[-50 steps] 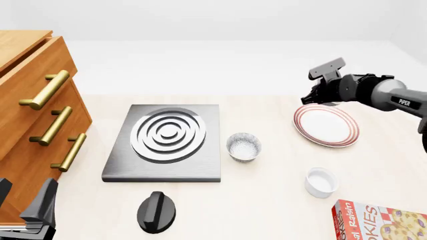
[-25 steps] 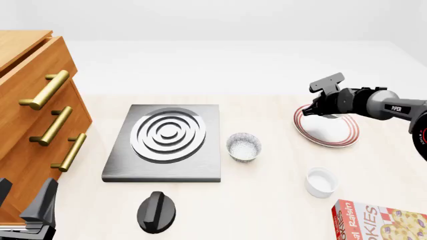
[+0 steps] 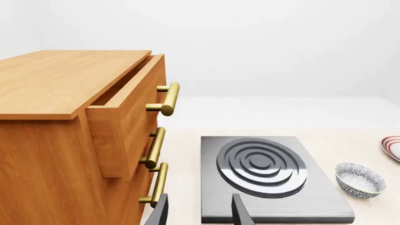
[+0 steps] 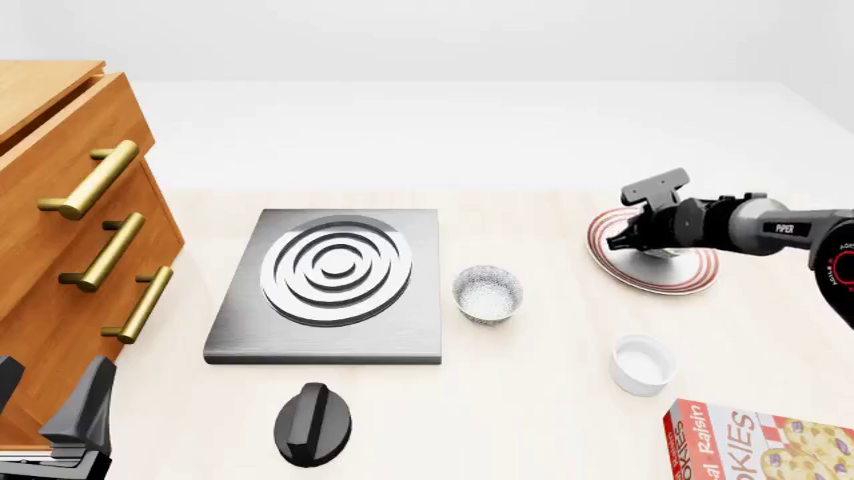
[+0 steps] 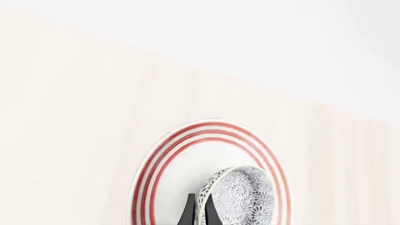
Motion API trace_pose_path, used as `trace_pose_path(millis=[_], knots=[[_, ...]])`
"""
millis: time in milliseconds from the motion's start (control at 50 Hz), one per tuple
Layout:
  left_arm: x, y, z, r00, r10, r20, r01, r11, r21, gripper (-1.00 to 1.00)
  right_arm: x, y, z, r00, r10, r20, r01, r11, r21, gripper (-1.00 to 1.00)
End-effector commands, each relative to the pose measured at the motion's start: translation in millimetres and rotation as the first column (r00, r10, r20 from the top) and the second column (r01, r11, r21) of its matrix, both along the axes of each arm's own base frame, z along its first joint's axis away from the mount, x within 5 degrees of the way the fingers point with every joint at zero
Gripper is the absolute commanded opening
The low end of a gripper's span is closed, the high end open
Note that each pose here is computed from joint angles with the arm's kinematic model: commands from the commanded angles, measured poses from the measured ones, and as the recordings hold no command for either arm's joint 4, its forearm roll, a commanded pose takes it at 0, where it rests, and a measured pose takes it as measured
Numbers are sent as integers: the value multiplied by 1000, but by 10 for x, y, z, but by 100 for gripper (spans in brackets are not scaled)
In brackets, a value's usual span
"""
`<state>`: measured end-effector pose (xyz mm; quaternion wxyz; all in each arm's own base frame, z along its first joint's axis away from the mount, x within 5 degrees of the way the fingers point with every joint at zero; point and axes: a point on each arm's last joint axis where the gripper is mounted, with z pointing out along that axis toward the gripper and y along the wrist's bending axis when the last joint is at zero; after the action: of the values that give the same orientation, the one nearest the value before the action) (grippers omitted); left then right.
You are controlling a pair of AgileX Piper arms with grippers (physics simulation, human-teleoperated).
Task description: Pick the akita bowl next to the plate and place it on the plate.
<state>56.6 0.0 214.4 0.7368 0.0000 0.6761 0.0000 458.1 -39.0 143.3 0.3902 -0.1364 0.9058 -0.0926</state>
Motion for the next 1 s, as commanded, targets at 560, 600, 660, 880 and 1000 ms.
trace_pose_path(millis=[560,600,660,880,1000], knots=[[0,0,0,1000,0,0,0,1000,0,100,-210,89,861,991,29,134,-25,999,-27,100],[0,0,0,1000,0,0,0,1000,0,100,-290,127,1072,986,40,162,-35,999,-34,100],[0,0,0,1000,0,0,0,1000,0,100,-384,174,1268,981,54,186,-47,998,-42,100],[0,0,0,1000,0,0,0,1000,0,100,-910,341,2045,951,113,289,-94,992,-81,100],[0,0,0,1000,0,0,0,1000,0,100,-1329,419,2352,933,148,327,-120,987,-105,100]])
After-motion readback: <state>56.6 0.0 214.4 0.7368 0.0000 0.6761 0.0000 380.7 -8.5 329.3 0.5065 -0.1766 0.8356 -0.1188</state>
